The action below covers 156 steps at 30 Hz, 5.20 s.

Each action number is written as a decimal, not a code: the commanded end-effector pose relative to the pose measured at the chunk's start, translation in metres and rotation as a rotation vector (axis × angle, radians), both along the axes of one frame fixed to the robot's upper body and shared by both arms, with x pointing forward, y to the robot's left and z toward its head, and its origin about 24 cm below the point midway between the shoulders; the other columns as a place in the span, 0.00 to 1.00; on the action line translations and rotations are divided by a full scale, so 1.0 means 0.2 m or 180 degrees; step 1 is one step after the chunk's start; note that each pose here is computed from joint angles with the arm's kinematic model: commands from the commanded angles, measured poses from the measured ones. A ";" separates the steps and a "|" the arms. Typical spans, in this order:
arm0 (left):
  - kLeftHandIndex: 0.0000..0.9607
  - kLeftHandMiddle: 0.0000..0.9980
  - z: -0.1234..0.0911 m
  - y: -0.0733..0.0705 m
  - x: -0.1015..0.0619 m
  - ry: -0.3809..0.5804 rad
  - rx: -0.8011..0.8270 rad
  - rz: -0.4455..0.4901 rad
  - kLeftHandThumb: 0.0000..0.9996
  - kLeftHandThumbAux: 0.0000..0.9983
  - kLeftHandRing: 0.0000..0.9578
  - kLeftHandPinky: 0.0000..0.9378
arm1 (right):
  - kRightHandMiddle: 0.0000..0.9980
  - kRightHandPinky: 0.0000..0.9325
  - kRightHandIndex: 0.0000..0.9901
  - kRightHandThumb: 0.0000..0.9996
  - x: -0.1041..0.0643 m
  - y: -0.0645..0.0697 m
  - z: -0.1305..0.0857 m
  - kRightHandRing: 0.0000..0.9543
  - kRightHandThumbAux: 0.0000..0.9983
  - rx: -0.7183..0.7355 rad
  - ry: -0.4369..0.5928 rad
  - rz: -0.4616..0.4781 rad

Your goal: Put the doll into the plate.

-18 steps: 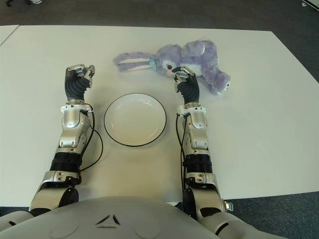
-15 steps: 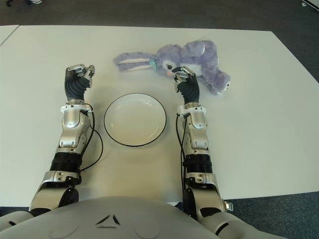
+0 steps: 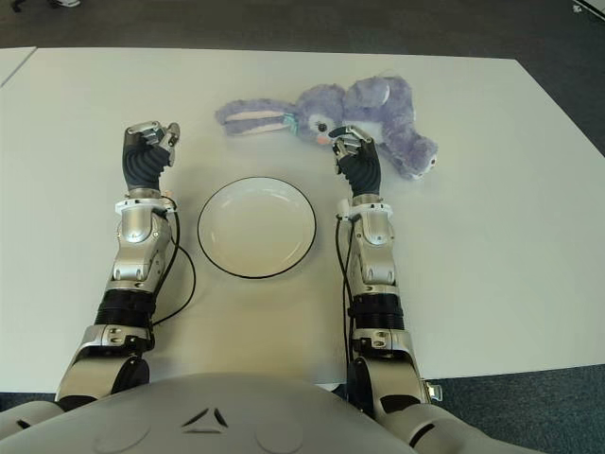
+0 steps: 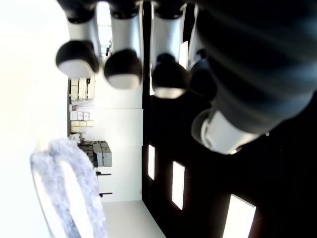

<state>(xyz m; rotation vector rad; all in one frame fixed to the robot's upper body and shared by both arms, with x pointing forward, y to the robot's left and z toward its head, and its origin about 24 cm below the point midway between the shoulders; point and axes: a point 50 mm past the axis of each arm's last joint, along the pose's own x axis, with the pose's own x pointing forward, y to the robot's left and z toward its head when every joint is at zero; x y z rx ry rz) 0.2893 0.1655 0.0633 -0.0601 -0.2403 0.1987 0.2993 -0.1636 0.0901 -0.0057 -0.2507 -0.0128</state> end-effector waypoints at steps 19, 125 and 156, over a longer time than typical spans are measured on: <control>0.81 0.87 -0.27 -0.03 -0.15 0.0729 -0.0170 -0.0024 0.46 0.75 0.91 0.93 | 0.79 0.83 0.44 0.72 -0.03 0.02 0.19 0.82 0.71 -0.1322 -0.0635 -0.0901; 0.80 0.85 -0.30 -0.04 -0.09 0.0712 -0.0248 -0.0139 0.43 0.77 0.90 0.89 | 0.00 0.00 0.00 0.45 0.43 -0.32 0.61 0.00 0.13 -0.5683 0.0220 0.0761; 0.84 0.87 -0.28 -0.03 -0.13 0.0609 -0.0207 -0.0035 0.44 0.77 0.91 0.93 | 0.00 0.00 0.00 0.43 0.50 -0.37 0.27 0.00 0.13 -0.5604 0.1026 0.0492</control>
